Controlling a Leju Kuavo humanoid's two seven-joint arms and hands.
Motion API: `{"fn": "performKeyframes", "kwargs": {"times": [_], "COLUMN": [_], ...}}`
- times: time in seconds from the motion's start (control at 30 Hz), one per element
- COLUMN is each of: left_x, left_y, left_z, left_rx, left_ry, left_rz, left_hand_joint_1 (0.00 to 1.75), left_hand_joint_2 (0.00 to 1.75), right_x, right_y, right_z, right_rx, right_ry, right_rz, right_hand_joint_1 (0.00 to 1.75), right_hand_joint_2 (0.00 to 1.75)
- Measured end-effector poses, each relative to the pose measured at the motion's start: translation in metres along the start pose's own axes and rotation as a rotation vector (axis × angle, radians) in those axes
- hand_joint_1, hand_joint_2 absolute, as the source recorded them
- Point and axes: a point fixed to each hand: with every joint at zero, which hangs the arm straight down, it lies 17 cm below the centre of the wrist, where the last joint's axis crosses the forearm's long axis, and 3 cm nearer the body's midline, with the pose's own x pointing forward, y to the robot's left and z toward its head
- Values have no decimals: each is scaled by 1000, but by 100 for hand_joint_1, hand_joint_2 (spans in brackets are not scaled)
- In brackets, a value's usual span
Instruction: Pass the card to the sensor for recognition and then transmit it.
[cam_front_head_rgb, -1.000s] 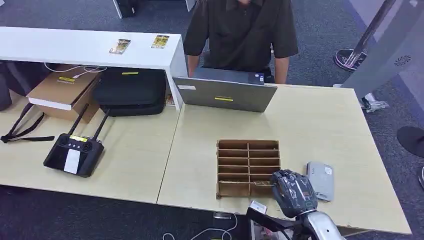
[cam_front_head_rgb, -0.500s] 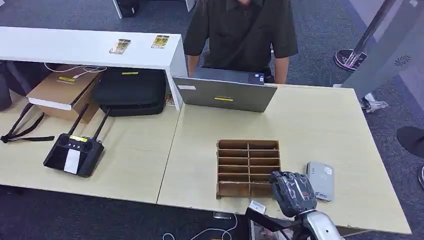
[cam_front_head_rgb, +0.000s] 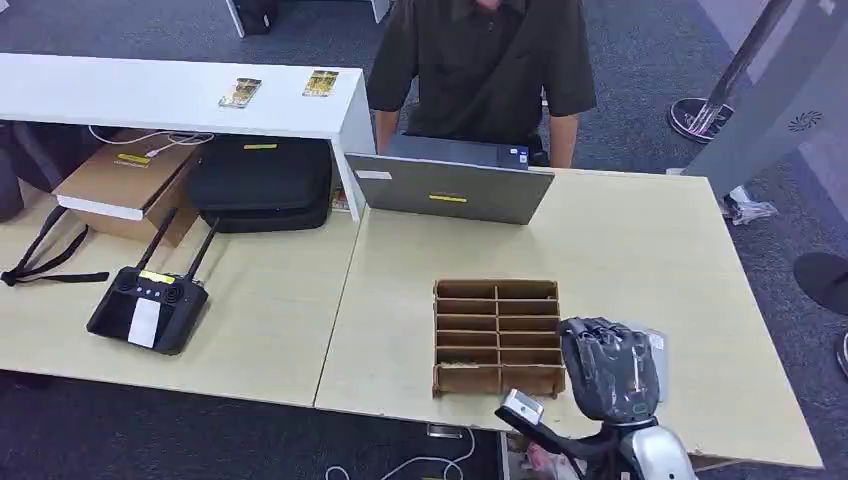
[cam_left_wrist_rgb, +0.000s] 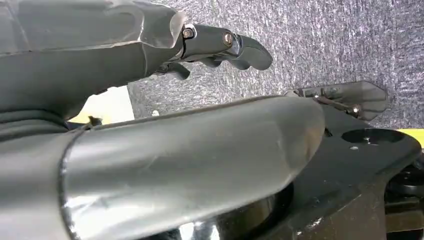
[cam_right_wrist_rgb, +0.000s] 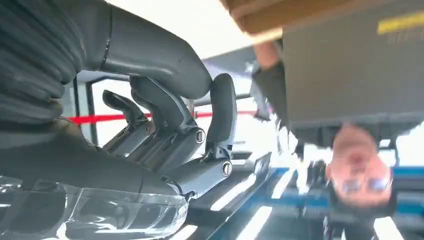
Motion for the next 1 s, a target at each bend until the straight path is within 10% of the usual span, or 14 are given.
{"fn": "performKeyframes", "kwargs": {"times": [0.1,0.13,0.17,1.0], "left_x": [0,0,0,-2], "left_y": [-1,-1,-1,-6], "left_z": [0,0,0,1], "left_rx": [-1,-1,-1,-9], "left_ry": [1,1,2,13], "left_rz": [7,10,13,17], "left_hand_joint_1": [0,0,0,0], "left_hand_joint_2": [0,0,0,0], "right_x": [-1,-3,-4,-6], "right_y": [-17,-23,-27,16], "right_z": [-3,-4,-4,14], "right_rx": [-51,-67,-78,122], "right_ry": [11,17,21,100], "right_rz": [12,14,14,-110], "right_hand_joint_1": [175,115,0,0], "right_hand_joint_2": [175,175,175,175]}}
